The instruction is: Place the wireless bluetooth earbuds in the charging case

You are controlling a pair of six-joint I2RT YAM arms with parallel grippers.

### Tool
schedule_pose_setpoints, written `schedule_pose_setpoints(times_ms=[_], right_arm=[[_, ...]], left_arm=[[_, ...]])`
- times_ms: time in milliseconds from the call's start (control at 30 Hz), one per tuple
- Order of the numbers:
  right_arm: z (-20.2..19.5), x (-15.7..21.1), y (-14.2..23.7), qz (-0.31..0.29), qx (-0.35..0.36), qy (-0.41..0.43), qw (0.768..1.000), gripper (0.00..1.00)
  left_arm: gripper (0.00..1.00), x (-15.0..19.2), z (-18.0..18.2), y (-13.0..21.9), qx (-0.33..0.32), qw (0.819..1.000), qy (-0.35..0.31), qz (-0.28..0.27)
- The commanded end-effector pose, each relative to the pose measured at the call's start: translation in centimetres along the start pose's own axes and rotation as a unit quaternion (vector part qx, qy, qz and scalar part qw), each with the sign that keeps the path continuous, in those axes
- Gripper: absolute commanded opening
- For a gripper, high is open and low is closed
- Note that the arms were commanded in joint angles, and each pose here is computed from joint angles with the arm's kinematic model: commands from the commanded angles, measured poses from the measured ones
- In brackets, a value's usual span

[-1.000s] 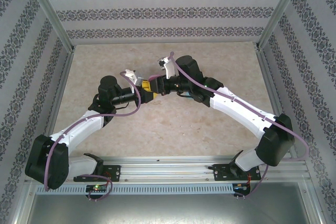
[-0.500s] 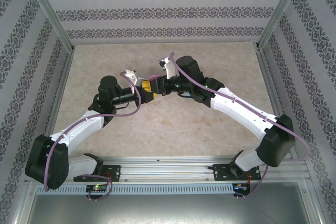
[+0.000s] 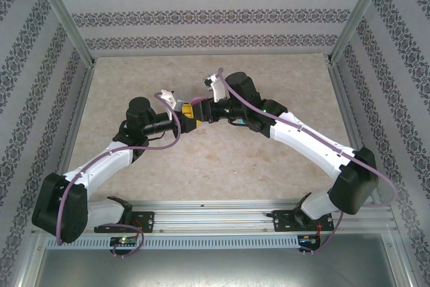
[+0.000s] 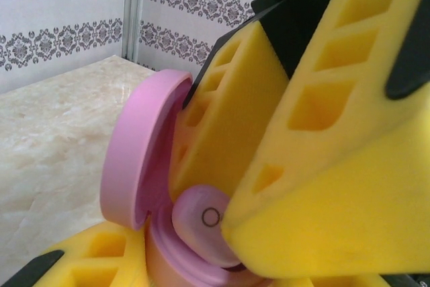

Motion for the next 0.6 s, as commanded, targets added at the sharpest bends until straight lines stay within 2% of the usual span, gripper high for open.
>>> schedule_pose_setpoints(times_ms=[0,567], right_arm=[[-2.3,0.5,0.3,0.007,0.087,-0.021,0.996,0.34],[-1.6,-0.5,1.4,-0.012,0.096,-0.025,0.995,0.38]], left_arm=[[0.25,-4.1,-2.7,0.8,0.063,0.991,-0.096,-0.061],[0.26,-3.8,-2.8,0.7,0.062,0.992,-0.099,-0.052]])
Point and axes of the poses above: each hand's point on the last joint's axis, 136 mm out from that joint toward the fingers, its own y axis back along the fingers, its own z axis along the line the jaws close on, x = y × z, the point moved 10 cm from there along y, back along the fingers
